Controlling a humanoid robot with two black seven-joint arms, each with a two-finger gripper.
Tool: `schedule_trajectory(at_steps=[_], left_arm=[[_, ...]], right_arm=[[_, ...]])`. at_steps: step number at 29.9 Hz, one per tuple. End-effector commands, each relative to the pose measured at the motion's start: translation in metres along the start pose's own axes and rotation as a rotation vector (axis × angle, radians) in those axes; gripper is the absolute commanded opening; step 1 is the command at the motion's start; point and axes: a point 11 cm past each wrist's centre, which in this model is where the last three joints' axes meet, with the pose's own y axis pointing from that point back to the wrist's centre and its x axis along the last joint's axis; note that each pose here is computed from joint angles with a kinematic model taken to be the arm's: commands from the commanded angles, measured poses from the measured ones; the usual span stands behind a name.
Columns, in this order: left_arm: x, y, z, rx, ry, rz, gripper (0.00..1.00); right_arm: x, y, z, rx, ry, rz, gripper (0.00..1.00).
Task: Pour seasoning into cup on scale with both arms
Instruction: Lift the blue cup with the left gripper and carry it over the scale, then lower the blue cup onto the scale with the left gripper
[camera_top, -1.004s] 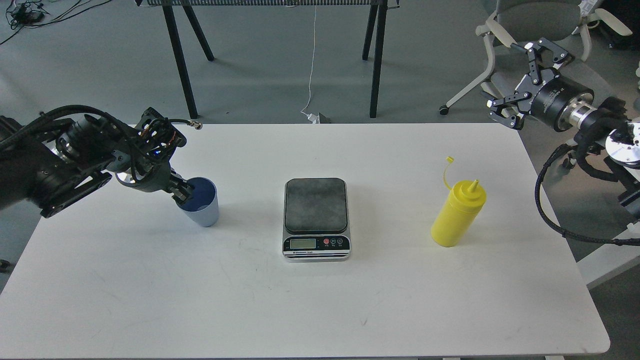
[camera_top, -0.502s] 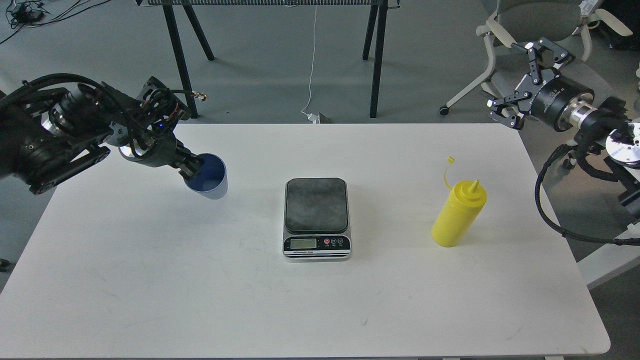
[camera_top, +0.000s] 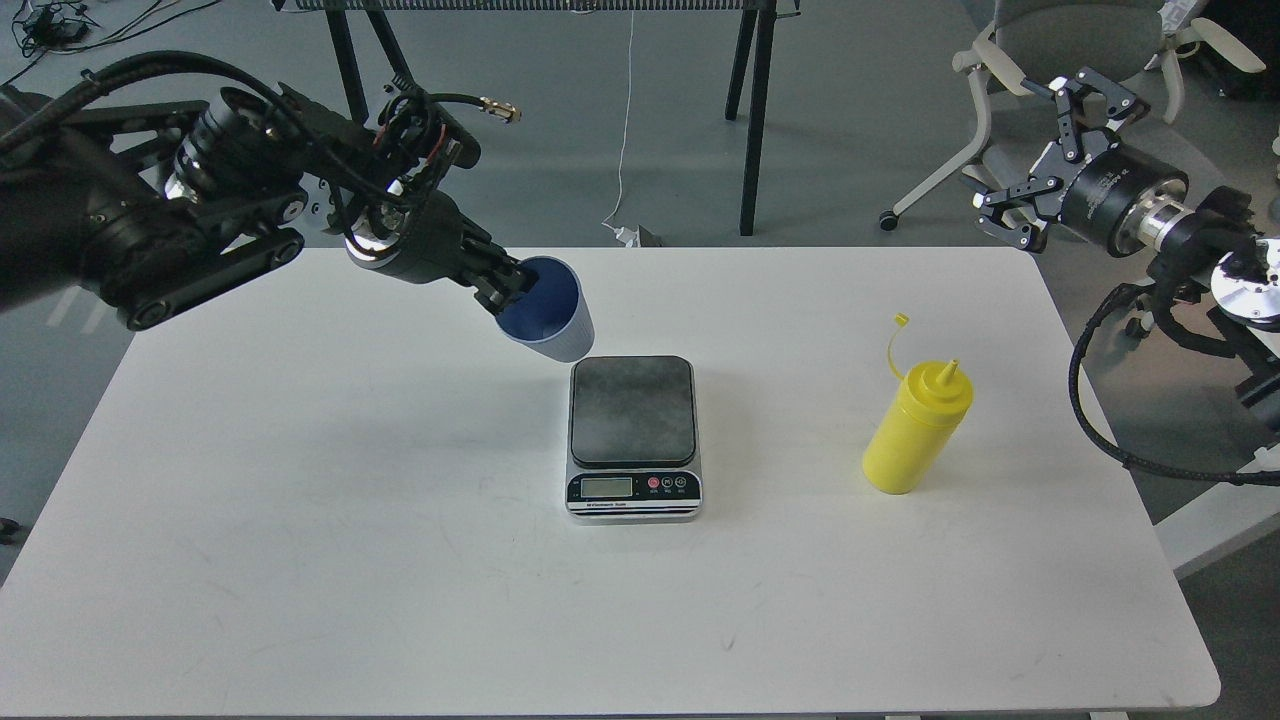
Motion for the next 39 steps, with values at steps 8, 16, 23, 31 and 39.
schedule_trajectory(at_steps=[8, 16, 23, 31, 39], left_arm=[[0.020, -0.034, 0.042, -0.094, -0.057, -0.003, 0.03], [0.015, -0.050, 0.039, -0.079, -0.037, -0.022, 0.03], [0.015, -0.064, 0.034, -0.049, -0.012, -0.032, 0.03], [0.011, -0.072, 0.038, -0.057, 0.000, -0.040, 0.03], [-0.001, -0.078, 0.033, -0.044, 0.024, -0.057, 0.04]], right_arm=[[0.008, 0.010, -0.017, 0.027, 0.015, 0.022, 0.99], [0.014, 0.017, -0.025, 0.047, 0.016, 0.036, 0.99], [0.014, 0.017, -0.026, 0.048, 0.015, 0.036, 0.99], [0.014, 0.017, -0.025, 0.047, 0.014, 0.037, 0.99], [0.016, 0.018, -0.024, 0.045, 0.013, 0.041, 0.99]])
